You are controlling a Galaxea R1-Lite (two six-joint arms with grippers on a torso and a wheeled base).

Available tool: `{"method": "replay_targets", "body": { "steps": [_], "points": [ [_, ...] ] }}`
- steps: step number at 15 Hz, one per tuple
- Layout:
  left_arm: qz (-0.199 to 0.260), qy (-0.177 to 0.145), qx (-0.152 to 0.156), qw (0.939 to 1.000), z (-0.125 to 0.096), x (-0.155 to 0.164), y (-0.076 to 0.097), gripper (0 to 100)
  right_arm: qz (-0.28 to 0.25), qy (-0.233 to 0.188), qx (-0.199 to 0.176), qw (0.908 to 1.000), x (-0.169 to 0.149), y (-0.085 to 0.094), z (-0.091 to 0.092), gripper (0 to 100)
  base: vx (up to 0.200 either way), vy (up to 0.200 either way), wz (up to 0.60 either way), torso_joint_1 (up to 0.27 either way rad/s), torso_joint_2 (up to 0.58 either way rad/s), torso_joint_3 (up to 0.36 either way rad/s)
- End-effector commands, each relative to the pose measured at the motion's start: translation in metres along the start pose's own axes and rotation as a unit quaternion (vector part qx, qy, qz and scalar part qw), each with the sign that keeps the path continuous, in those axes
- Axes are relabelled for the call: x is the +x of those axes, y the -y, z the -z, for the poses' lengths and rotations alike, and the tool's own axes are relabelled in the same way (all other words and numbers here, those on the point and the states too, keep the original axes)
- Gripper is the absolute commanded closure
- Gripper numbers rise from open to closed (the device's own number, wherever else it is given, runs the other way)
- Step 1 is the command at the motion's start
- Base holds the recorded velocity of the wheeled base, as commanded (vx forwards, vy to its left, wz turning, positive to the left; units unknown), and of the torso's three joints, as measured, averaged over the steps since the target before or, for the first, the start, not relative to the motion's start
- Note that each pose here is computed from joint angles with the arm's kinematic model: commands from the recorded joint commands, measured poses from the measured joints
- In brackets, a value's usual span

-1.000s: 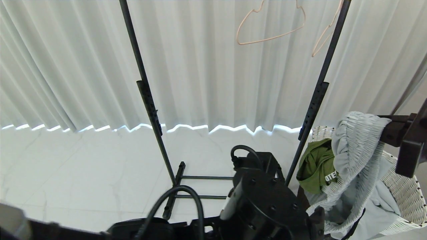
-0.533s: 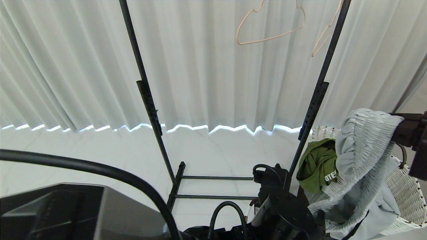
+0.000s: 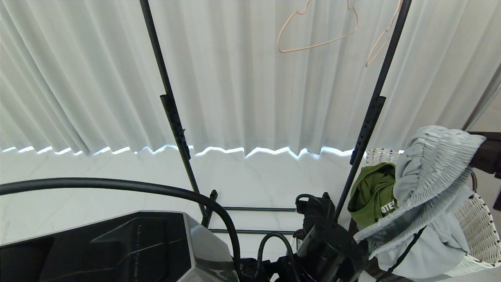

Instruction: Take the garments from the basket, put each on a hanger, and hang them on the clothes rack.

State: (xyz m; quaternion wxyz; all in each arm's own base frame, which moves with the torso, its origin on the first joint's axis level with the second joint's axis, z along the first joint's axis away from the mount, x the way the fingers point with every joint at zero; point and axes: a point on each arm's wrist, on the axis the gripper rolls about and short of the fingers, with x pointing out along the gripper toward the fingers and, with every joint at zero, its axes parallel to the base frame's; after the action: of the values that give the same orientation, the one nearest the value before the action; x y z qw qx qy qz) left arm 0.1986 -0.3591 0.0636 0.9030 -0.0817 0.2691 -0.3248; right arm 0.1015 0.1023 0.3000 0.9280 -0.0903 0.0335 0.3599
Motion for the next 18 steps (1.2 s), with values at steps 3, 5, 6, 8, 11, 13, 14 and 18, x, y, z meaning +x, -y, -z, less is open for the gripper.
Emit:
{"method": "replay_targets", "body": {
  "steps": [3,5,6,8,11,13,14,18],
  "points": [
    [-0.044,-0.009,0.062,0.9971,0.013,-0.004,-0.01,100,0.017,-0.001,0.002,0.9998,-0.002,0.004,0.001,100,0.0,0.0,0.0,0.0,0.0,0.0],
    [-0.05,0.01,0.104,0.9933,0.019,-0.009,-0.012,100,0.025,-0.005,0.003,0.9997,-0.002,0.006,0.003,100,0.0,0.0,0.0,0.0,0.0,0.0],
    [-0.042,0.026,0.105,0.9932,0.017,-0.01,-0.01,100,0.027,-0.005,0.003,0.9996,-0.002,0.007,0.003,100,0.0,0.0,0.0,0.0,0.0,0.0],
    [-0.03,0.093,0.108,0.9893,-0.008,-0.017,-0.007,100,0.045,-0.009,0.002,0.999,-0.001,0.013,0.004,100,0.0,0.0,0.0,0.0,0.0,0.0],
    [-0.073,0.162,0.095,0.9794,-0.058,-0.029,-0.023,100,0.068,0.001,-0.023,0.9974,-0.001,0.024,-0.003,100,0.0,0.0,0.0,0.0,0.0,0.0],
    [-0.077,0.206,0.076,0.9724,-0.09,-0.053,-0.026,100,0.048,0.003,-0.058,0.9972,0.004,0.028,-0.006,100,0.0,0.0,0.0,0.0,0.0,0.0],
    [-0.077,0.219,0.071,0.9702,-0.101,-0.066,-0.027,100,0.043,0.006,-0.076,0.9961,0.01,0.029,-0.01,100,0.0,0.0,0.0,0.0,0.0,0.0],
    [-0.079,0.255,0.081,0.9603,-0.145,-0.132,-0.031,100,0.05,0.061,-0.1,0.9918,0.042,0.037,-0.042,100,0.0,0.0,0.0,0.0,0.0,0.0]
  ]
}}
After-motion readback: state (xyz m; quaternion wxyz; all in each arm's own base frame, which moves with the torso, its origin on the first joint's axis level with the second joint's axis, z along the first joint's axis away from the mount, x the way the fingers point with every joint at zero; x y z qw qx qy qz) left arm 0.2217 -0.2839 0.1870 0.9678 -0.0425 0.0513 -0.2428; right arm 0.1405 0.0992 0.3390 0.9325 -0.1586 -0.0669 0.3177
